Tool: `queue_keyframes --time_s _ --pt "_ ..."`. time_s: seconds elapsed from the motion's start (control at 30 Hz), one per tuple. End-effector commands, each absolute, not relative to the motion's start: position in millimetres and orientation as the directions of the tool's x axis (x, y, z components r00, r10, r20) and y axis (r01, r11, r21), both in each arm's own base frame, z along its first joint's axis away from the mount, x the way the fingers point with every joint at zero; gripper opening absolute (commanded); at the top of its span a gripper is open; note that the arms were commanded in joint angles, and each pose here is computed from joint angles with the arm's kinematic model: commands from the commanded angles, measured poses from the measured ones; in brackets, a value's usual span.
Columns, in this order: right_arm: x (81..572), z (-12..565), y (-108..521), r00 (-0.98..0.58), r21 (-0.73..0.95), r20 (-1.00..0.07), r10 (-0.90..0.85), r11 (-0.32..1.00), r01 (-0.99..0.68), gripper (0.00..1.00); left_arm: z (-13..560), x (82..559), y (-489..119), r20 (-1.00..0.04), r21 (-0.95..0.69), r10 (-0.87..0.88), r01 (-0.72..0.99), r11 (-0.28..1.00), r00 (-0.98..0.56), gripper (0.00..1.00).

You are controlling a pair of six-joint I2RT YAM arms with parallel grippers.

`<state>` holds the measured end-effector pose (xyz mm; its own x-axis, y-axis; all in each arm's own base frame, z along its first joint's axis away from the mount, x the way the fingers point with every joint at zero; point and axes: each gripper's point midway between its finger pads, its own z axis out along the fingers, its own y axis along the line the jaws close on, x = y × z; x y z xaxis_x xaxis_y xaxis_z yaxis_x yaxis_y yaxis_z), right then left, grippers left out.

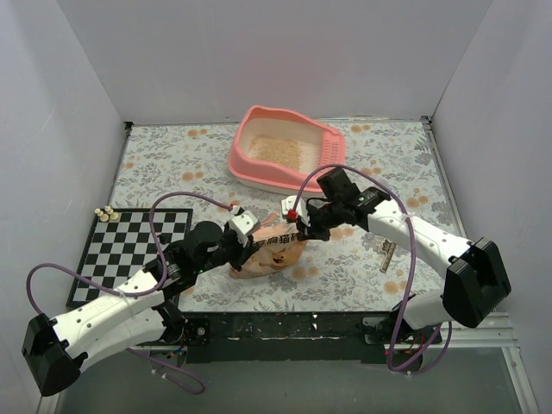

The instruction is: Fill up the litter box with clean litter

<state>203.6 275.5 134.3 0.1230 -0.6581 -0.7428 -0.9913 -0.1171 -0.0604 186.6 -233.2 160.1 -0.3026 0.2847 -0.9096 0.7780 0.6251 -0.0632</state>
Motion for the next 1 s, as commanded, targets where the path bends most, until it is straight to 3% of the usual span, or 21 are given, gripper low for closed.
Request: queue_keyframes --time_s 0.0,0.27,0.5,0.73,0.77,0.83,0.97 --pt "213 154 261 0.087 -0.083 -0.735 -0.672 -0.038 -0.996 0.01 199 196 -228 -0.949 0.003 0.244 0.766 0.643 -0.201 0.0" --pt "224 202 238 0.083 -0.213 -0.725 -0.684 0.108 -0.971 0.01 236 220 -238 -0.927 0.24 0.376 0.79 0.564 0.013 0.0" --pt "182 152 216 -0.068 -0.077 -0.715 -0.696 0.175 -0.982 0.01 190 203 -235 -0.924 0.192 0.382 0.84 0.507 -0.019 0.0" --pt "192 158 215 -0.135 -0.087 -0.762 -0.633 0.307 -0.948 0.01 184 192 -231 -0.945 0.132 0.322 0.84 0.527 -0.053 0.0" --pt "201 167 215 -0.163 -0.098 -0.776 -0.609 0.371 -0.923 0.03 184 191 -232 -0.947 0.126 0.317 0.842 0.525 -0.057 0.0" --pt "217 180 209 -0.207 -0.122 -0.791 -0.575 0.481 -0.868 0.23 184 189 -232 -0.948 0.117 0.311 0.845 0.522 -0.061 0.0" --pt "248 209 181 -0.31 -0.163 -0.822 -0.477 0.72 -0.675 0.39 187 188 -234 -0.953 0.091 0.294 0.846 0.525 -0.08 0.0"
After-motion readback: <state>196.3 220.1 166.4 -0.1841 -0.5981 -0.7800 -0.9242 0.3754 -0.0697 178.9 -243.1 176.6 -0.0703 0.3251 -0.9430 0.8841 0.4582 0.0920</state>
